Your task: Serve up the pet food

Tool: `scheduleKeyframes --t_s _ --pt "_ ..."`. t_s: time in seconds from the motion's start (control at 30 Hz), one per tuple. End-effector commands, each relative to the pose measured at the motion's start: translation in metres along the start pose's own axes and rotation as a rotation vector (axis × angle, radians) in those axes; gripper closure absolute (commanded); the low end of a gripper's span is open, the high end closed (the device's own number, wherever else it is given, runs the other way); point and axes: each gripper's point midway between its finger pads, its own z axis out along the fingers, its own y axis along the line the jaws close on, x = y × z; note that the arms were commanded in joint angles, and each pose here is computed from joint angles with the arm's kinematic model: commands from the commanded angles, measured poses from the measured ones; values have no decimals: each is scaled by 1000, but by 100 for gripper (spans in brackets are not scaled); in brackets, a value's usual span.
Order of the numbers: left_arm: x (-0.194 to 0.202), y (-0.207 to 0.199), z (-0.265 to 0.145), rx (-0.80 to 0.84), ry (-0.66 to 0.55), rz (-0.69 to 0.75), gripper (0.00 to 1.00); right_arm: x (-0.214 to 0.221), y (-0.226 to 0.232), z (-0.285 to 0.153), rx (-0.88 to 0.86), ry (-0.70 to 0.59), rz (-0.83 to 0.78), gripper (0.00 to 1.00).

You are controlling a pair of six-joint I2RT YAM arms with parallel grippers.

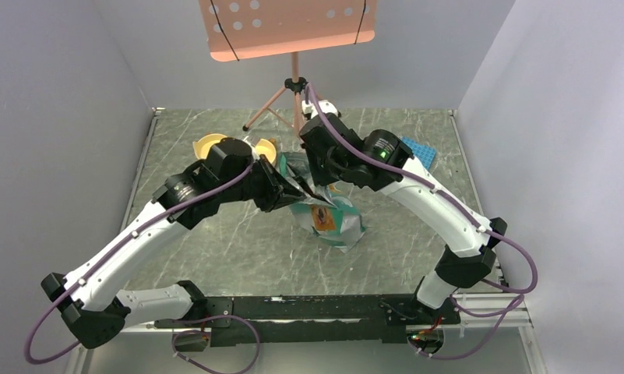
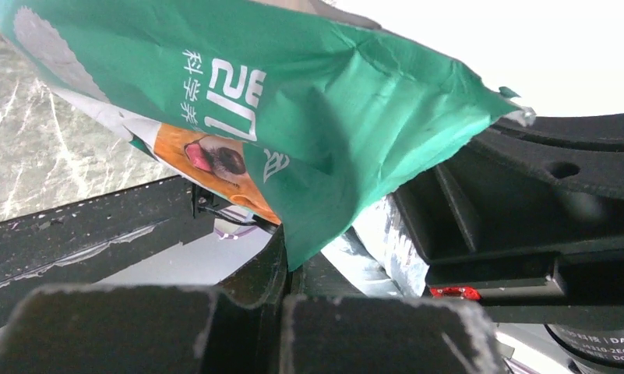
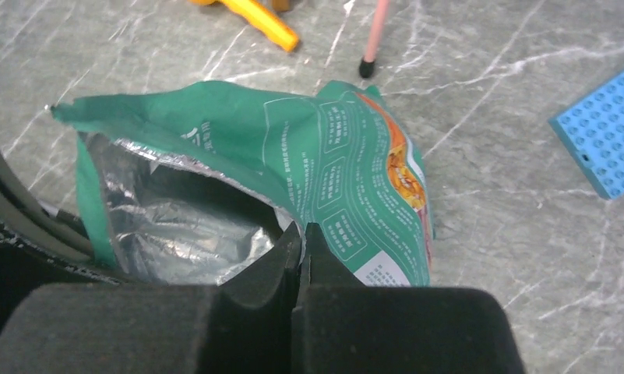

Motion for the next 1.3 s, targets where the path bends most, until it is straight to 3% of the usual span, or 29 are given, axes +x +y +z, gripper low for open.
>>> scheduleKeyframes --t_s 0.0,0.23,0.37,0.5,0.63,0.7,0.77,0.83,0.9,0.97,1.13,1.27 --pt "2 -32 -1 65 44 36 100 -21 -71 -42 191 -123 90 100" --pt "1 -109 35 148 115 154 100 -62 -185 -130 483 -357 214 100" --pt "2 -144 55 185 159 189 100 -70 -212 -168 589 -423 179 100" --pt "-1 -147 69 189 163 191 100 -59 -221 -176 635 -417 174 100" --pt "-6 -119 73 129 142 217 99 -56 -208 -158 559 -381 160 100" --pt "-8 -89 72 71 143 238 92 -47 -190 -130 463 -331 153 100" --pt "-16 -53 64 6 121 250 81 -30 -167 -93 339 -265 145 100" --pt "-26 -24 44 -27 64 272 62 -10 -145 -62 241 -201 164 100" --pt "-35 -7 6 -25 -40 334 45 7 -124 -41 165 -150 167 100" --pt "-43 19 -25 -79 -143 373 36 14 -105 -30 99 -133 159 100" --pt "-52 74 -75 -168 -282 286 28 20 -67 -18 -10 -93 124 100" --pt "-55 97 -67 -175 -284 172 22 12 -63 -23 -30 -102 111 100"
